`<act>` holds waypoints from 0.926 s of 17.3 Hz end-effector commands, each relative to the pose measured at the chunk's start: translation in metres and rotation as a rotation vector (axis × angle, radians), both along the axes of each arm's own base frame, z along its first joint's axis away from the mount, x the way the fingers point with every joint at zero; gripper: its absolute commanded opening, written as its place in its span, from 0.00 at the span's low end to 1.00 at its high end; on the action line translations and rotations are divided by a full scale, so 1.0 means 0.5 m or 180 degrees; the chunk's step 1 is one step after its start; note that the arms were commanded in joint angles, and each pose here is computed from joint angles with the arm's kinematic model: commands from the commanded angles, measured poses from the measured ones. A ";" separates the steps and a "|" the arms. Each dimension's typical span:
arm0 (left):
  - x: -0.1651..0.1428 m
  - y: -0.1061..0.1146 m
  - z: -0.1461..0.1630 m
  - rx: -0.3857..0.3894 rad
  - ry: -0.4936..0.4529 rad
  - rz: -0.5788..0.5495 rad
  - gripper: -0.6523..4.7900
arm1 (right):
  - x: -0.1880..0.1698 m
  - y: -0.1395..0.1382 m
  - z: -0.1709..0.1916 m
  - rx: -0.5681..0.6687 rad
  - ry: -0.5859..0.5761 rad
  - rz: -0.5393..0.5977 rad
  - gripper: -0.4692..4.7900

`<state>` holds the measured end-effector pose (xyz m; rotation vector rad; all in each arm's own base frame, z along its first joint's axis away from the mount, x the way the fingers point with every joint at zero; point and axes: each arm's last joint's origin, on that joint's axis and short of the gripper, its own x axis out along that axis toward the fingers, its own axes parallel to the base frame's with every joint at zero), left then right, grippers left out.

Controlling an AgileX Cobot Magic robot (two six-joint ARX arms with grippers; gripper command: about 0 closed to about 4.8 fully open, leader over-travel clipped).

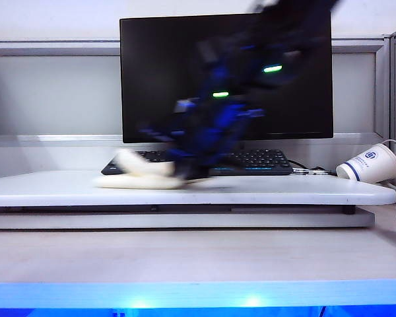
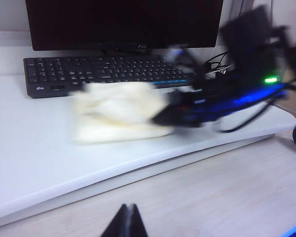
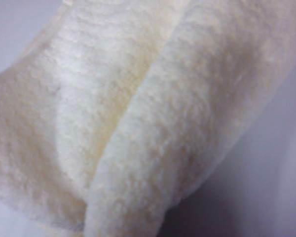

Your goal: Wipe the tabletop with a clean cloth to remove dust and stains.

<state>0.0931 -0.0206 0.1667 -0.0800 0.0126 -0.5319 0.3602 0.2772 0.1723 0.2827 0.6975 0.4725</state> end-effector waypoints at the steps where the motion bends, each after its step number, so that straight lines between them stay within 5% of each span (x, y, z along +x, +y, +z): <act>1: 0.000 0.000 0.002 -0.0013 -0.0031 -0.0026 0.11 | 0.005 0.085 -0.013 0.0048 0.0080 0.0328 0.08; 7: 0.000 0.000 0.002 -0.0012 -0.0032 -0.0024 0.11 | 0.003 0.204 -0.011 0.0136 0.0048 0.0673 0.08; 16: 0.000 0.000 0.002 -0.0012 -0.0033 -0.0022 0.11 | 0.031 0.136 -0.015 -0.0171 0.0351 0.0282 0.08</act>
